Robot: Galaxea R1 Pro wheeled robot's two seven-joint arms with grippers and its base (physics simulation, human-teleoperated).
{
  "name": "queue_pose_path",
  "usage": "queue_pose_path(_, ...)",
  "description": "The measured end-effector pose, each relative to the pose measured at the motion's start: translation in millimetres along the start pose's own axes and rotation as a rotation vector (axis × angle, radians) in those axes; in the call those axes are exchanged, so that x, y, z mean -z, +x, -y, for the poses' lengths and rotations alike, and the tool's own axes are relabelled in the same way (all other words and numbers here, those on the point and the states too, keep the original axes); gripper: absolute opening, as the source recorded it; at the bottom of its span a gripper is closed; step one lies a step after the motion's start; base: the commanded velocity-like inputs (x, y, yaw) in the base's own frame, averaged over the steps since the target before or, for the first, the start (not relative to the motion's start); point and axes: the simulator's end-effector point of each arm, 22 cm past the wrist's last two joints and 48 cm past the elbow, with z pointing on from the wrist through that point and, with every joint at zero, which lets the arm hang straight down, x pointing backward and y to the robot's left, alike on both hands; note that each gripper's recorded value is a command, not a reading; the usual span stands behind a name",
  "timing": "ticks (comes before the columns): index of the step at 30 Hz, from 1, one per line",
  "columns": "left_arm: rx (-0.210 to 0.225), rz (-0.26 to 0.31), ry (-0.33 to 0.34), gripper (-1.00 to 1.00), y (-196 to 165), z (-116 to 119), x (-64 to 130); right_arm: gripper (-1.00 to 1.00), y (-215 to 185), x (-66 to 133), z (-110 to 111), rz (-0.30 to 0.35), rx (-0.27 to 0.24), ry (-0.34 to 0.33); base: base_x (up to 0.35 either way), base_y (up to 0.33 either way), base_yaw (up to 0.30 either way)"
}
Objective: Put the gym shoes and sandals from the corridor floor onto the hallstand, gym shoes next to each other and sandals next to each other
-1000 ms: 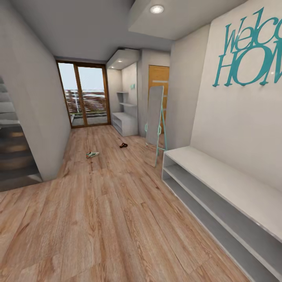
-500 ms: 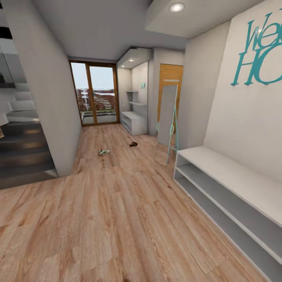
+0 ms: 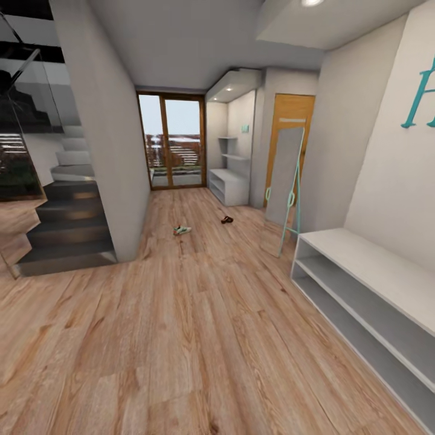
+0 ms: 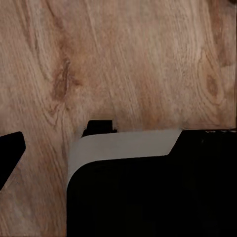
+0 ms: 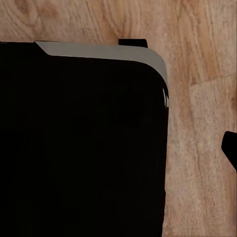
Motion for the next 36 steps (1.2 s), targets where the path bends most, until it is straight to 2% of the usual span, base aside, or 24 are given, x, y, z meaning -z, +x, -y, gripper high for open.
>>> queue_pose_path(2, 0.0, 0.069, 0.003, 1.0, -33.5, 2.4, 0.0, 1.0, -9.9, 0.1, 0.0, 0.02, 0.0, 0.0, 0.0, 0.0, 0.24)
queue_pose_path(6, 0.0, 0.155, 0.005, 1.0, -74.8, 4.3, 3.2, 1.0, -18.8, 0.2, 0.1, 0.038, 0.0, 0.001, 0.0, 0.0, 0.24)
queue_pose_path(10, 0.001, 0.266, 0.01, 1.0, -127.4, 7.0, 12.6, 1.0, -34.5, 1.0, 0.5, 0.07, 0.006, 0.001, 0.0, 0.0, 0.24)
queue_pose_path(17, 0.013, 0.381, 0.017, 1.0, -162.9, 12.7, 23.0, 1.0, -44.0, 1.6, 1.3, 0.089, 0.012, 0.003, 0.0, 0.0, 0.24)
queue_pose_path(22, 0.016, 0.412, 0.017, 1.0, -168.1, 12.5, 25.1, 1.0, -48.4, 1.9, 1.5, 0.097, 0.013, 0.004, 0.0, 0.0, 0.24)
queue_pose_path(36, 0.017, 0.406, 0.019, 1.0, -163.8, 13.6, 23.5, 1.0, -44.8, 1.3, 1.5, 0.087, 0.014, 0.005, 0.036, 0.001, 0.24)
